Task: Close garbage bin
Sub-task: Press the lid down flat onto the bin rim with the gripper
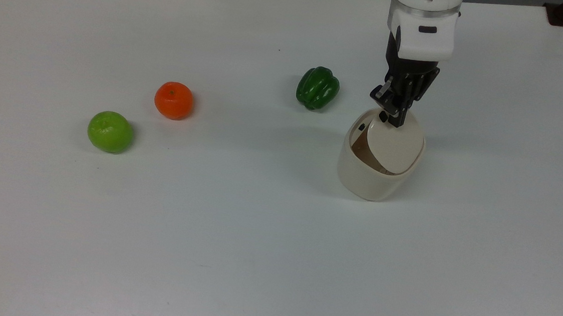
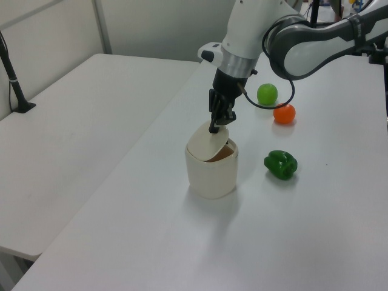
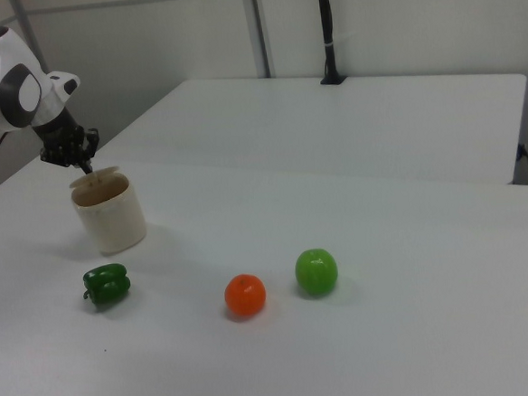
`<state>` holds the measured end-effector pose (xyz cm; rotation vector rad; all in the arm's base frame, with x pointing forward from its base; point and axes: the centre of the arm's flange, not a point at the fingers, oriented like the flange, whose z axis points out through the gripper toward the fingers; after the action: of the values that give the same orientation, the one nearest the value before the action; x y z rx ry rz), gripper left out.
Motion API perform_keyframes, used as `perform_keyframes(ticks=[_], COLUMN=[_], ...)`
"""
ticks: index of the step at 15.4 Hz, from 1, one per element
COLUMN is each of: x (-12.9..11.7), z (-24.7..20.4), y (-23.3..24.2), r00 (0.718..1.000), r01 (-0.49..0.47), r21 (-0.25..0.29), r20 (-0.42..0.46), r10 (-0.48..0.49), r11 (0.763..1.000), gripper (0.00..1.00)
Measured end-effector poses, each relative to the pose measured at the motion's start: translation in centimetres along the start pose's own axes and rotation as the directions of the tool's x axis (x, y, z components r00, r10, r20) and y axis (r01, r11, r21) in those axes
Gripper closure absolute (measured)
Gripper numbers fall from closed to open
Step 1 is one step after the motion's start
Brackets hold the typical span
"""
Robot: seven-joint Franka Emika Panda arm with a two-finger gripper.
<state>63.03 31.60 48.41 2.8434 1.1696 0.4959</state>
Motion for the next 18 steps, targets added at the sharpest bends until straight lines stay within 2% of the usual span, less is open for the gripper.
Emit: perform_keyframes(ticks=[11, 18], x=[-1.7, -1.9], z=[4.1, 4.2], y=[1.1, 1.1], r00=[0.997, 0.996], r01=[-0.01, -0.012], r21=[0.012, 0.015], r20=[0.07, 0.084], r10=[0.01, 0.011], r11=[1.0, 1.0], gripper=[0.99, 0.99])
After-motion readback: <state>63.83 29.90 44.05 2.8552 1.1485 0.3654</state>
